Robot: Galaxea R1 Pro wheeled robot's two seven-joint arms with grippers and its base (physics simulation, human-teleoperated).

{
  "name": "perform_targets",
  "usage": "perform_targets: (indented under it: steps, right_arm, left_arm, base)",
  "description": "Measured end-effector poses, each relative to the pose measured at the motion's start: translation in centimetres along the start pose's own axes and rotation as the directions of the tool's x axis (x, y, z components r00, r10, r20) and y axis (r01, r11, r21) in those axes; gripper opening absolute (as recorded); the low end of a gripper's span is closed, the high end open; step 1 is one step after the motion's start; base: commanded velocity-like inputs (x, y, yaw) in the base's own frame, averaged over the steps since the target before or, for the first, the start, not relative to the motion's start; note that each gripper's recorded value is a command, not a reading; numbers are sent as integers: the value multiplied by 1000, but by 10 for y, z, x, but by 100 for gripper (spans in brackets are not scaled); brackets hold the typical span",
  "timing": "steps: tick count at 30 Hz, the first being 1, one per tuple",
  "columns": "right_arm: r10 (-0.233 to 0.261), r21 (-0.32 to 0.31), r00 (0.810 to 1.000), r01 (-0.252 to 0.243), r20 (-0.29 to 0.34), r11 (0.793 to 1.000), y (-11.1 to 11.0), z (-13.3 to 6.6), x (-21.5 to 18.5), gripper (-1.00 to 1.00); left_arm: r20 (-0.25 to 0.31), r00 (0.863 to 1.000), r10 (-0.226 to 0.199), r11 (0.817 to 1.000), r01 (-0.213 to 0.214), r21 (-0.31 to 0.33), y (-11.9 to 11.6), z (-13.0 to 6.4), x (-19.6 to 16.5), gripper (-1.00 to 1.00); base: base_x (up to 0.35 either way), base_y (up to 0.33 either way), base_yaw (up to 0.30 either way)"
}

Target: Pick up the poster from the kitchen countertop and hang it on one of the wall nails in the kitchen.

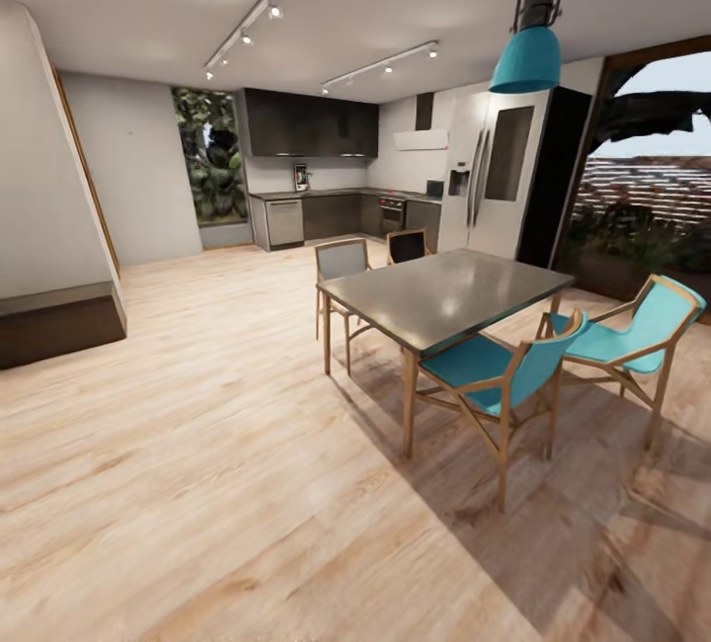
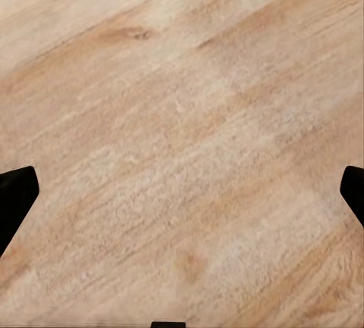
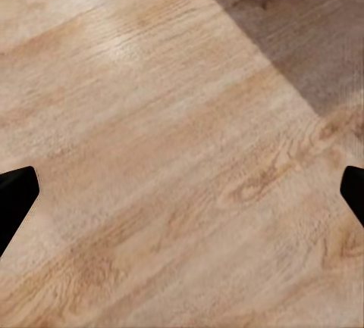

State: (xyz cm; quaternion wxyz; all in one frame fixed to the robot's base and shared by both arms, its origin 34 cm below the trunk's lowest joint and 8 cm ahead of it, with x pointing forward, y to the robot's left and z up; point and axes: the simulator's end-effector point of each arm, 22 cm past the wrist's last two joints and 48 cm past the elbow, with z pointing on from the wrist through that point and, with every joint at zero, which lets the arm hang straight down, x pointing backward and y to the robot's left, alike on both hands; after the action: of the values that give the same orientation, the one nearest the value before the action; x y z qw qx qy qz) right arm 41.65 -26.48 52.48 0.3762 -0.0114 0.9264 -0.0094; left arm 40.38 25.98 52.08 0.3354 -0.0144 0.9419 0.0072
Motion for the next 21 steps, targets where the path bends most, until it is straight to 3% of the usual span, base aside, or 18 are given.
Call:
perform_targets:
  steps: [12,21]
  right_arm:
    - [0,0,1000,0,0,1000,0,0,0,100]
    - [1,-1,1000,-1,-3,1000,0,0,1,100]
  left_arm:
    - [0,1000,-2,1000,2,-1,1,0,0,100]
    - [2,1000,-2,1000,2,-1,1,0,0,100]
  base:
    - [0,0,278]
    - [183,122,48]
